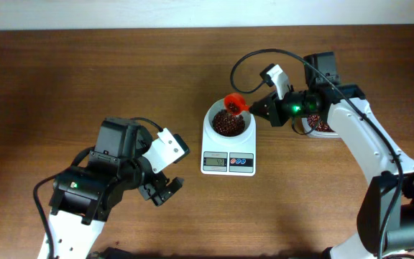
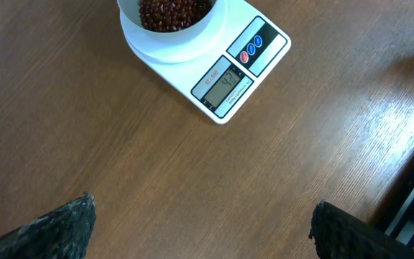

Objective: Scoop and weigh 50g on scale
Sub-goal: 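Tilt the scoop and pour beans into the bowl, right gripper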

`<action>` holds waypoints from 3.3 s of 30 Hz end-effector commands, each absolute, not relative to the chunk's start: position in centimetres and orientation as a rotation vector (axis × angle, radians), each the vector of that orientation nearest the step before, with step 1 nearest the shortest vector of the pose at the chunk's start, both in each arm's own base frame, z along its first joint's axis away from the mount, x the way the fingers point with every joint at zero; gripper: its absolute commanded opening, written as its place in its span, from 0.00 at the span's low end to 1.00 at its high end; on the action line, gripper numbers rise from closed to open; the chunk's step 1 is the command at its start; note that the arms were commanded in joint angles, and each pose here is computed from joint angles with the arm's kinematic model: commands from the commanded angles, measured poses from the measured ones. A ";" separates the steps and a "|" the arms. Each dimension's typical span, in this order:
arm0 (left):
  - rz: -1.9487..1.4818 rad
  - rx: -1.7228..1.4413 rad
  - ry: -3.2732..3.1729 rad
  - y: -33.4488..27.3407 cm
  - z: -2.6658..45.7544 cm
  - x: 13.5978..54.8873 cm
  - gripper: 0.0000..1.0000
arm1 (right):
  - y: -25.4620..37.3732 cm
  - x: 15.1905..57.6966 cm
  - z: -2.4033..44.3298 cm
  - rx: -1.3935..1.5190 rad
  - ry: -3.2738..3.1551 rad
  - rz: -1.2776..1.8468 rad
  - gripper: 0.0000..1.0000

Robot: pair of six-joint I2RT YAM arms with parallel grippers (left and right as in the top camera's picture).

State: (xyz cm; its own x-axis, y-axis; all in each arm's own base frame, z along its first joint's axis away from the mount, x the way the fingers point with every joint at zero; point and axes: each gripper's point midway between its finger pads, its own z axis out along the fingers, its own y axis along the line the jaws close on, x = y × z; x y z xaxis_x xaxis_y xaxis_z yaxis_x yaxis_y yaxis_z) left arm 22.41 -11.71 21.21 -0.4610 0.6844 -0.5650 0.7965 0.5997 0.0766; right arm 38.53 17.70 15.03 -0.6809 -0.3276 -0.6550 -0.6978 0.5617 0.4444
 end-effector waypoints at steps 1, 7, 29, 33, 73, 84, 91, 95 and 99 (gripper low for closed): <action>-0.275 1.181 2.256 -11.8 21.5 22.5 0.99 | 18.3 38.1 16.5 -0.877 2.226 0.989 0.04; -0.276 1.181 2.255 -11.8 21.5 22.5 0.99 | 18.4 37.8 16.6 -0.823 2.257 1.037 0.04; -0.275 1.181 2.256 -11.8 21.5 22.5 0.99 | 18.0 38.2 17.2 -0.523 2.422 1.028 0.04; -0.275 1.180 2.255 -11.8 21.5 22.5 0.99 | 17.1 38.9 17.0 -0.493 2.448 0.915 0.04; -0.275 1.181 2.256 -11.8 21.5 22.5 0.99 | 18.7 36.6 19.5 -0.533 2.505 0.652 0.04; -0.275 1.181 2.256 -11.8 21.5 22.5 0.99 | 18.4 36.9 19.3 -0.566 2.494 0.608 0.04; -0.275 1.180 2.255 -11.8 21.5 22.5 0.99 | 19.1 36.5 19.6 -0.599 2.477 0.665 0.04; -0.275 1.181 2.256 -11.8 21.5 22.5 0.99 | 19.4 36.4 19.8 -0.605 2.466 0.695 0.04; -0.275 1.181 2.256 -11.8 21.5 22.5 0.99 | 19.7 36.1 20.0 -0.617 2.461 0.728 0.04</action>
State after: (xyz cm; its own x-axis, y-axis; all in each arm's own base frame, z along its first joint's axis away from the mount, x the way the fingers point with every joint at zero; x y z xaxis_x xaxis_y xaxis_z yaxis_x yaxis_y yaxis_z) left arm 22.41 -11.71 21.21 -0.4610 0.6844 -0.5650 0.7965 0.5997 0.0766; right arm 36.40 18.89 17.98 -0.8019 -0.2769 -0.5295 -0.5046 0.7884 0.3519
